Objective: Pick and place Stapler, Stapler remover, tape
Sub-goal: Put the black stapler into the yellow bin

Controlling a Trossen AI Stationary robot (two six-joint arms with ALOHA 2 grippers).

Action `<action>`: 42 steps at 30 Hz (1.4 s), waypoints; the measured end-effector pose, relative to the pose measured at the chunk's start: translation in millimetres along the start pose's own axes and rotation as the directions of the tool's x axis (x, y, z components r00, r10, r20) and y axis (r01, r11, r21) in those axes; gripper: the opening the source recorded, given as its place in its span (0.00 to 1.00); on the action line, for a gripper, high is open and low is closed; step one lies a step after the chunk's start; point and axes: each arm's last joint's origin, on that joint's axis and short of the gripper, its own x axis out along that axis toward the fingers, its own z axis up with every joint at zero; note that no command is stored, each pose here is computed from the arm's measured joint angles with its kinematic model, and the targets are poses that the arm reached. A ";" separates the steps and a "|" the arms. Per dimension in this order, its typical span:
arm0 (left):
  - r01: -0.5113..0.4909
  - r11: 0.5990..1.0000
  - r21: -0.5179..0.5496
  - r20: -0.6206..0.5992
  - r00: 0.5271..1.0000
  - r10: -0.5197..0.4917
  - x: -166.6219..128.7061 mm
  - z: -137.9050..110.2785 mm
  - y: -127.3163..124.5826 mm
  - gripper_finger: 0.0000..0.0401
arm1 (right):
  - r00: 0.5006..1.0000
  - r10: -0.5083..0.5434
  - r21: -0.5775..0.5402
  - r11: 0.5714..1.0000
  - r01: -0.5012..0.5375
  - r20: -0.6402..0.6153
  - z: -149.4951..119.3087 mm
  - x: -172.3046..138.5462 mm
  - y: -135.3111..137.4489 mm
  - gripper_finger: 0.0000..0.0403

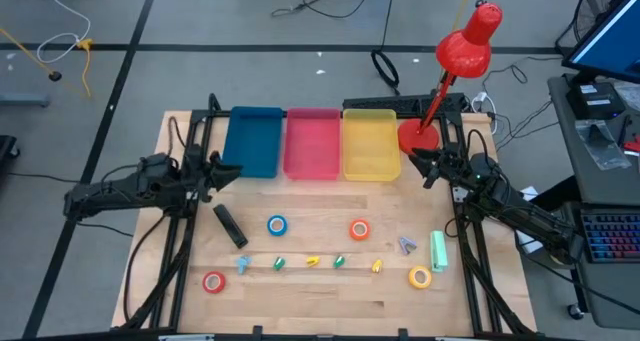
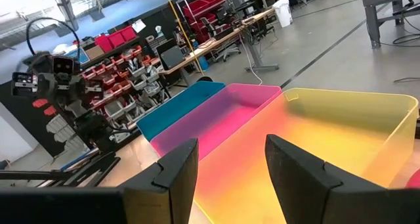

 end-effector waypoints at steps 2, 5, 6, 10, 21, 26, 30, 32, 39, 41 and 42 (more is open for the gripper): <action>-0.081 0.996 -0.027 -0.123 0.989 0.078 6.0 5.3 -4.5 0.29 | 1.000 0.000 0.000 1.000 0.000 0.000 -0.1 0.0 -0.1 0.43; -0.214 0.975 -0.060 -0.305 0.934 0.186 16.1 15.1 -13.3 0.29 | 1.000 0.000 0.000 1.000 0.000 0.000 0.0 0.0 0.0 0.43; -0.263 0.963 -0.067 -0.363 0.905 0.222 19.8 17.9 -16.1 0.29 | 1.000 0.000 0.000 1.000 0.000 0.000 0.0 0.0 0.0 0.43; -0.485 0.868 -0.107 -0.575 0.742 0.345 33.9 26.9 -26.0 0.29 | 1.000 0.000 -0.001 1.000 0.000 0.000 0.0 0.0 0.0 0.43; -0.628 0.773 -0.090 -0.759 0.546 0.355 57.7 17.3 -24.6 0.29 | 1.000 -0.003 -0.003 1.000 0.003 0.002 0.1 0.0 -0.1 0.43; -0.654 0.747 -0.118 -0.776 0.530 0.341 64.7 13.6 -23.2 0.29 | 0.998 -0.049 -0.003 0.999 0.049 0.025 0.7 0.0 -1.4 0.43; -0.811 0.572 -0.123 -0.839 0.393 0.376 58.4 4.0 -19.5 0.29 | 0.995 -0.091 -0.002 0.996 0.092 0.046 1.3 -0.2 -2.6 0.43; -0.871 0.480 -0.100 -0.864 0.315 0.391 52.6 -0.6 -19.9 0.29 | 0.994 -0.094 -0.002 0.996 0.094 0.047 1.4 -0.2 -2.7 0.43; -0.976 0.187 -0.111 -0.879 0.184 0.440 38.5 -9.0 -28.3 0.29 | 0.994 -0.094 -0.001 0.996 0.094 0.047 1.4 -0.2 -2.7 0.43; -0.985 0.122 -0.126 -0.875 0.168 0.453 36.1 -10.0 -30.2 0.29 | 0.995 -0.093 -0.001 0.996 0.094 0.047 1.4 -0.2 -2.7 0.43; -0.988 0.088 -0.130 -0.874 0.156 0.461 34.8 -10.6 -30.6 0.29 | 0.995 -0.094 -0.001 0.996 0.094 0.047 1.4 -0.2 -2.7 0.43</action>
